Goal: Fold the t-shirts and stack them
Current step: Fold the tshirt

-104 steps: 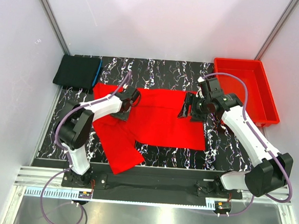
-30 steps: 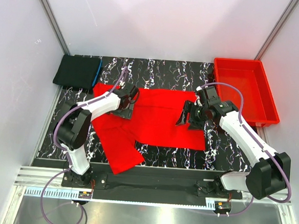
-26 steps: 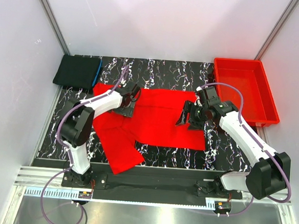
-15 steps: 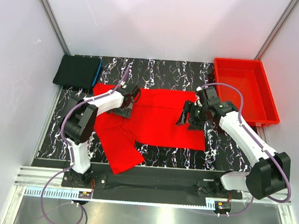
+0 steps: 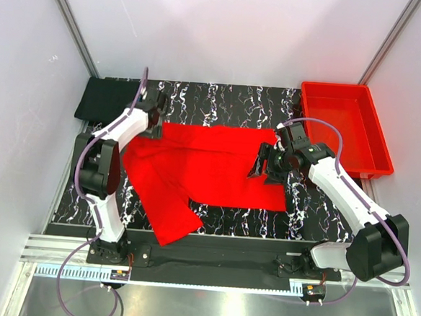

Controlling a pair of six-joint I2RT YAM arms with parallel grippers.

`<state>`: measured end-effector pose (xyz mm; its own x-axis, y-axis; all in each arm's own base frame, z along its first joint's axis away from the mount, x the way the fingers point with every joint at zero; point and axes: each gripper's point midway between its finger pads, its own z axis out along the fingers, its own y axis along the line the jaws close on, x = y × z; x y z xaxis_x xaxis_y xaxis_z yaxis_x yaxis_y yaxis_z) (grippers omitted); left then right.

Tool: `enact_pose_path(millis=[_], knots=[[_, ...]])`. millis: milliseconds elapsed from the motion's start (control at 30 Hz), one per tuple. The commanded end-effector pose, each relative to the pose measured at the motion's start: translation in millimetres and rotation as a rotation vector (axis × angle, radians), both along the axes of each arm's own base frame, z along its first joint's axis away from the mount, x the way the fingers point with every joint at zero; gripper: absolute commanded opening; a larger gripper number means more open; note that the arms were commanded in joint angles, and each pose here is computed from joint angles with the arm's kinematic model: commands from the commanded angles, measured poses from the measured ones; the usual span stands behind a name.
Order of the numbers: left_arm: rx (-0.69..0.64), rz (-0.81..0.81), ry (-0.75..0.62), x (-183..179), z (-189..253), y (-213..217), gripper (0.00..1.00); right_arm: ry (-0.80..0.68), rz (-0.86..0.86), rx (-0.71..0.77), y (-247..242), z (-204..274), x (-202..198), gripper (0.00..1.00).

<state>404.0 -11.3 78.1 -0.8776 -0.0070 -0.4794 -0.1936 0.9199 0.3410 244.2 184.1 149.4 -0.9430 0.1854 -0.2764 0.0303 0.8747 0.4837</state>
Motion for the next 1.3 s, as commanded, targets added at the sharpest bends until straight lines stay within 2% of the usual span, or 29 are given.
enact_pose_path(millis=[0,67,167,200,233,267,433,467,567,767,900,1100,1267], knots=[[-0.049,-0.064,-0.121,41,35,-21,0.78,0.007,0.002,0.007,-1,0,-4,0.70],[-0.056,-0.048,-0.119,44,44,-24,0.77,0.005,0.006,0.009,0,0,-5,0.70],[-0.052,-0.039,-0.103,22,50,-25,0.73,-0.002,0.010,0.014,0,1,-5,0.70],[-0.053,-0.050,-0.076,6,39,-29,0.72,-0.004,0.010,0.014,0,1,-4,0.70],[-0.072,-0.065,-0.117,-2,54,-33,0.70,-0.012,0.013,0.017,0,3,-4,0.70],[-0.066,-0.107,-0.087,-18,40,-39,0.69,-0.015,0.016,0.019,1,3,-3,0.70],[-0.105,-0.120,-0.079,-47,31,-43,0.58,-0.006,0.029,0.029,3,-2,-7,0.70],[-0.109,-0.110,-0.079,-45,28,-40,0.53,-0.006,0.028,0.030,2,-2,-7,0.70],[-0.165,-0.064,-0.110,-31,23,-38,0.49,0.000,0.036,0.025,1,-4,-9,0.70],[-0.271,0.024,-0.127,5,19,-33,0.49,0.009,0.051,0.014,0,-4,-10,0.70],[-0.336,0.027,-0.138,24,17,-36,0.49,0.002,0.055,0.007,-1,-2,-10,0.70],[-0.402,0.080,-0.111,36,6,-31,0.47,0.006,0.054,-0.002,-3,-4,-12,0.70],[-0.403,0.124,-0.075,35,-6,-21,0.43,0.002,0.052,-0.004,-2,-4,-8,0.70]])
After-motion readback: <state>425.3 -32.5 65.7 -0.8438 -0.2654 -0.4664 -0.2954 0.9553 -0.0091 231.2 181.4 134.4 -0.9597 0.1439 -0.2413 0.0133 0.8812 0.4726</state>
